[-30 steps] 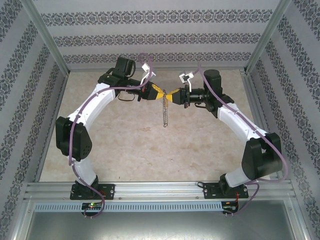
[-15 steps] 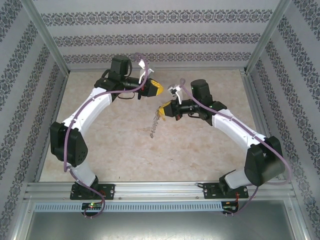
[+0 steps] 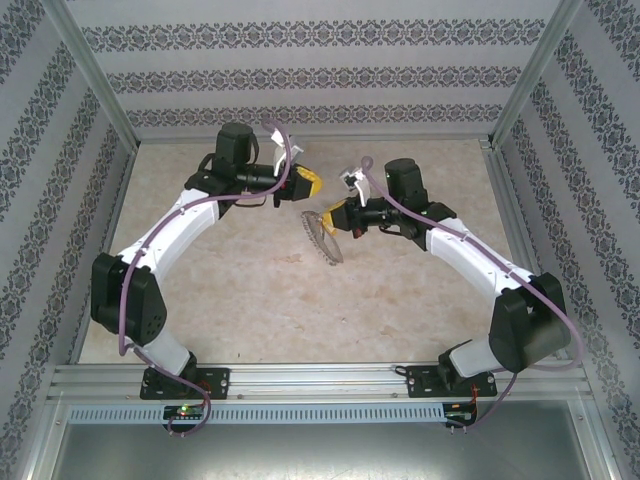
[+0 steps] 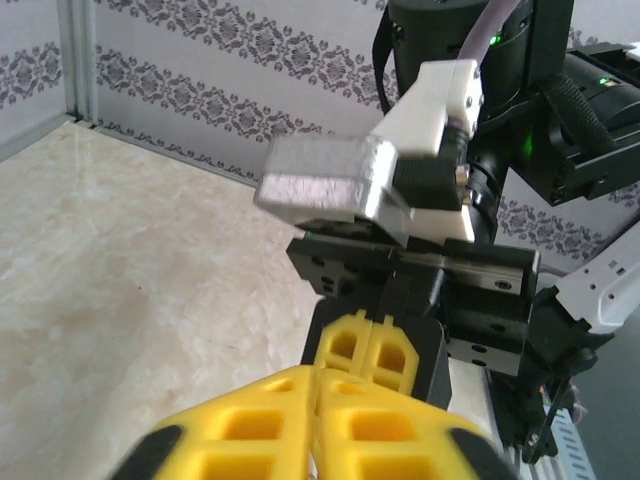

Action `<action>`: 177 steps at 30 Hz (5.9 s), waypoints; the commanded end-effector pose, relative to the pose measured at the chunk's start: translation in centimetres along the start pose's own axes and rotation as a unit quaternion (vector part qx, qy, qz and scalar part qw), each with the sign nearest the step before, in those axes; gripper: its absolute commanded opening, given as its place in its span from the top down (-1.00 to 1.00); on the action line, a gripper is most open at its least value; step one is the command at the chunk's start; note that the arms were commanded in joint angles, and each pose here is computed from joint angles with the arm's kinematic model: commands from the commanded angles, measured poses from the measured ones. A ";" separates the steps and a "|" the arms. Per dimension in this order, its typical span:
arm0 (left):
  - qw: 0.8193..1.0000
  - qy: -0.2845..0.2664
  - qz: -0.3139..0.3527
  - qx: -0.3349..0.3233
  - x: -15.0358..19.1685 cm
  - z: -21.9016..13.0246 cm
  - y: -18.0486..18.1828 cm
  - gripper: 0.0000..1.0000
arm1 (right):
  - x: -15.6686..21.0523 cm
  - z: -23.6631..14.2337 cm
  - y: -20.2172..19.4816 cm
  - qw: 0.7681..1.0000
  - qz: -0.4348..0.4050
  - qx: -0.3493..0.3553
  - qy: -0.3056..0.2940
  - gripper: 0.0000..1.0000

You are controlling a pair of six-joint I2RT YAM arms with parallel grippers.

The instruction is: Put the keys on the keyring

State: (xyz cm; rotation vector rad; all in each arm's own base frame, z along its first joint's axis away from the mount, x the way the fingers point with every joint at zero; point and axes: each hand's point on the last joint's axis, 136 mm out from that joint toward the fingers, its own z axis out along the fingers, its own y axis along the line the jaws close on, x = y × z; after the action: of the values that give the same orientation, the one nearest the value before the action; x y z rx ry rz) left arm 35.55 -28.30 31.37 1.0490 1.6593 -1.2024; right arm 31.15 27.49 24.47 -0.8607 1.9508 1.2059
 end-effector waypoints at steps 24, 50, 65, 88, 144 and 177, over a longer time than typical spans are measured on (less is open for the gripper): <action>0.999 -0.021 -0.033 -0.021 3.4 0.1 -2.9 0.47 | -5.6 -1.8 0.0 0.998 -0.022 0.031 -0.043 1.00; 0.995 0.007 -0.013 -0.101 5.1 0.3 -1.0 0.38 | -5.2 -2.2 0.7 0.999 -0.020 0.031 -0.030 1.00; 0.991 -0.015 -0.024 -0.130 6.1 0.0 -0.1 0.35 | -4.6 -2.4 2.5 0.999 -0.028 -0.017 -0.030 1.00; 0.997 -0.045 0.010 -0.068 4.3 1.0 -1.2 0.36 | -4.0 -2.8 4.1 0.988 0.022 -0.152 -0.016 1.00; 0.994 -0.068 0.020 -0.084 2.8 -0.5 -1.1 0.29 | -5.5 -3.5 2.9 0.988 0.021 -0.146 -0.046 1.00; 0.974 -0.107 0.052 -0.193 1.3 -1.5 -2.1 0.29 | -5.6 -2.4 2.9 0.990 0.018 -0.131 -0.046 1.00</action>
State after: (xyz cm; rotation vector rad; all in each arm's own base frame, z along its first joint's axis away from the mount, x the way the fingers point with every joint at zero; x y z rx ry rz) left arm 33.14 -28.16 29.43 0.7498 1.6048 -0.9439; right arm 31.48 26.90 29.52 -0.8463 1.8356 1.5385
